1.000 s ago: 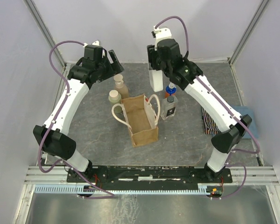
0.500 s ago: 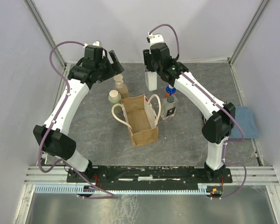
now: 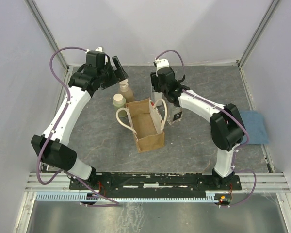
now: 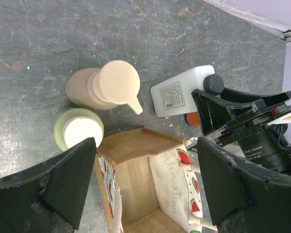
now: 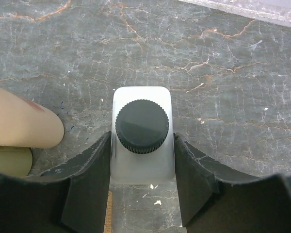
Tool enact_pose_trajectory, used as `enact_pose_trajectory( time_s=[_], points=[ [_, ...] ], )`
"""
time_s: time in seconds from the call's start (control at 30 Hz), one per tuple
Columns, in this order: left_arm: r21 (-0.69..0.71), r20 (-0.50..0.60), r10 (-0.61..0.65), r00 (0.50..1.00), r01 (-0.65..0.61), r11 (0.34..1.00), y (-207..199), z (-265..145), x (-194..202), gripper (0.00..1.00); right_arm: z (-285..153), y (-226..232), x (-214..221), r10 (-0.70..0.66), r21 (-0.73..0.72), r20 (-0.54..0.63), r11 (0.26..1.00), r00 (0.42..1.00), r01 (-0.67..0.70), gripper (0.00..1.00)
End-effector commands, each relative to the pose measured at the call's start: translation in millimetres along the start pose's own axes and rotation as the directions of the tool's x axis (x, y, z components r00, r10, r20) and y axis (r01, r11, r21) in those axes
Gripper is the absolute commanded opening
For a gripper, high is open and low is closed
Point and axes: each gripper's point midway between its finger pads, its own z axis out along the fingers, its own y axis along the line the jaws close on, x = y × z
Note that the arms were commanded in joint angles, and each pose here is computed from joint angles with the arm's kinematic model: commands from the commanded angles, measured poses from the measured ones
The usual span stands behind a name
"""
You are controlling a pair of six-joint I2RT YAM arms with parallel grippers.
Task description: Take the personal care products out of the canvas bag
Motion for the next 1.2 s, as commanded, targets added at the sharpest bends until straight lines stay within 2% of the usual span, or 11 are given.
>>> enact_pose_trajectory(
  time_s=[0.0,0.07,0.27,0.37,0.43,0.6,0.7,0.8,0.93,1.03,1.17],
  points=[
    [0.034,0.034,0.005,0.999,-0.006,0.999,-4,-18,-4,0.9,-26,-1,-72,0.111,-0.044,0.245,0.994,0.963,-0.103,0.44],
    [0.031,0.034,0.007,0.999,-0.009,0.999,-3,-20,-2,0.9,-27,1,-65,0.107,-0.059,0.225,0.994,0.969,-0.096,0.48],
    [0.044,0.038,0.001,0.999,-0.003,0.999,-3,-23,-1,0.9,-44,1,-58,0.107,-0.081,0.195,0.992,0.975,-0.092,0.79],
    [0.044,0.048,-0.001,0.999,-0.001,0.999,-3,-26,-2,0.9,-66,1,-69,0.099,-0.097,0.214,0.992,0.972,-0.08,0.94],
    [0.041,0.056,0.0,0.998,-0.002,0.999,-2,-28,-3,0.9,-86,5,-83,0.095,-0.127,0.228,0.99,0.969,-0.067,0.99],
    [0.025,0.068,-0.002,0.998,0.0,1.0,5,-33,2,0.91,-143,23,-107,0.026,-0.163,0.232,0.987,0.972,0.013,1.0],
    [0.017,0.075,0.017,0.997,-0.018,1.0,12,-43,8,0.98,-169,16,-110,-0.005,-0.131,0.182,0.991,0.983,0.03,1.0],
    [-0.021,0.083,0.052,0.995,-0.05,0.999,23,-55,11,0.98,-192,-11,-106,0.026,-0.045,0.082,0.999,0.996,-0.022,1.0],
    [-0.113,0.159,0.062,0.985,-0.044,0.993,42,-70,2,1.0,-214,-59,-101,0.092,0.064,-0.026,0.994,0.995,-0.09,1.0],
    [-0.131,0.185,0.054,0.981,-0.029,0.991,49,-69,2,1.0,-221,-88,-100,0.128,0.132,-0.044,0.984,0.991,-0.121,1.0],
    [-0.12,0.152,0.047,0.987,-0.029,0.992,49,-63,11,0.99,-219,-112,-90,0.222,0.143,-0.089,0.968,0.971,-0.208,1.0]
  ],
)
